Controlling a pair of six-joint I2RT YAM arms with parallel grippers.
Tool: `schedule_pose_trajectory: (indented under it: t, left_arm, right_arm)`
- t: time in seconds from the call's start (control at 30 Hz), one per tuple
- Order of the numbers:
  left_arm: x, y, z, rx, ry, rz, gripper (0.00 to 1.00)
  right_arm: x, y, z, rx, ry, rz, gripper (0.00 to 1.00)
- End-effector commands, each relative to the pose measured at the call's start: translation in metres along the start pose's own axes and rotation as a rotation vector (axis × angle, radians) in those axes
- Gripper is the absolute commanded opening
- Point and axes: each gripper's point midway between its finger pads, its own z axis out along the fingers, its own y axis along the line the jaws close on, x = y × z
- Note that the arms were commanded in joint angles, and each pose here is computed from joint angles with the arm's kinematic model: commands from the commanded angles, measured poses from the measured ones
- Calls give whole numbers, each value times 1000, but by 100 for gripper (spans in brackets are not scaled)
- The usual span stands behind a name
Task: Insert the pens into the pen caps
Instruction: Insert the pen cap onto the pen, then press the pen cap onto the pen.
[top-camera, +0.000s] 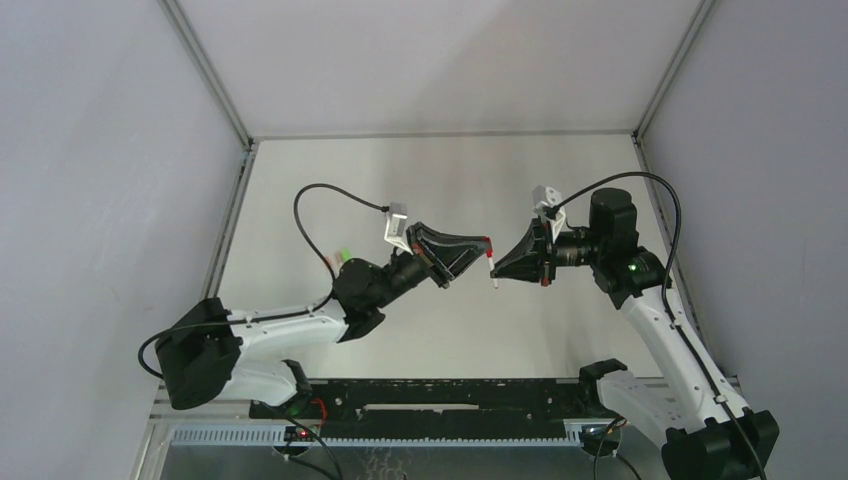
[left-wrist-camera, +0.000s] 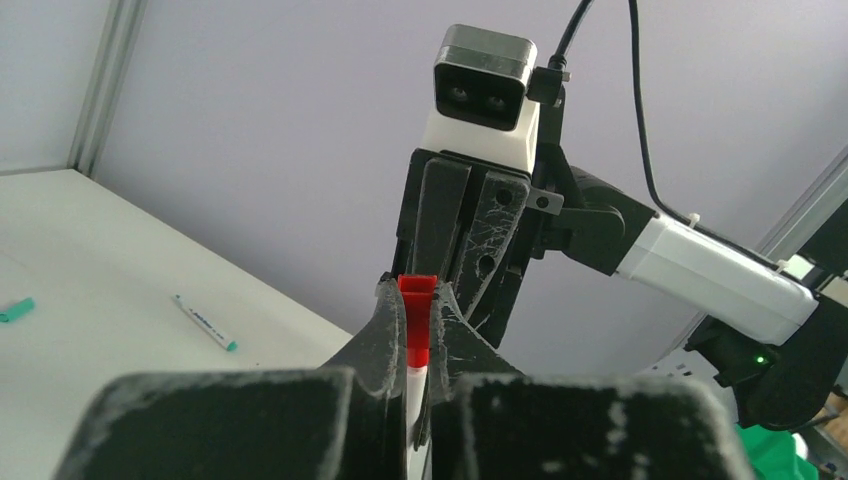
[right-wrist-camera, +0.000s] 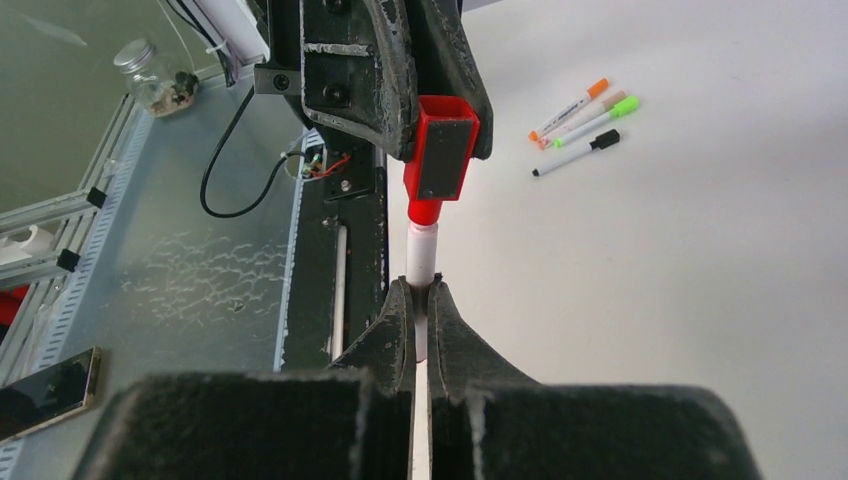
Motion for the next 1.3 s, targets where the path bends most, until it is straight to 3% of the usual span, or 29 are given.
schedule_pose_trajectory:
  t: [0.0,0.27,0.67,0.8,0.93,1.27]
  left_arm:
    - [14,-9,-4,25,83,42,0]
    - [20,-9,-9,23,121,43,9]
    - [7,-6,-22,-22,69,48,46]
    - [9,-4,-27,-25,76,61,54]
    - [14,-4,-26,-15,92,68,53]
    - [22,-6,-15,17,124,63,36]
  right_arm:
    - [-9,-1,-1,5,-19,-46,0]
    - [-7,0,-1,-13,-19,-47,0]
    - [-7,4,-1,-34,-19,-56,0]
    - [-6,5,-1,-40,-19,-55,0]
    - [-6,6,-1,-47,-18,-55,0]
    - [-5,5,0,-51,-17,-51,0]
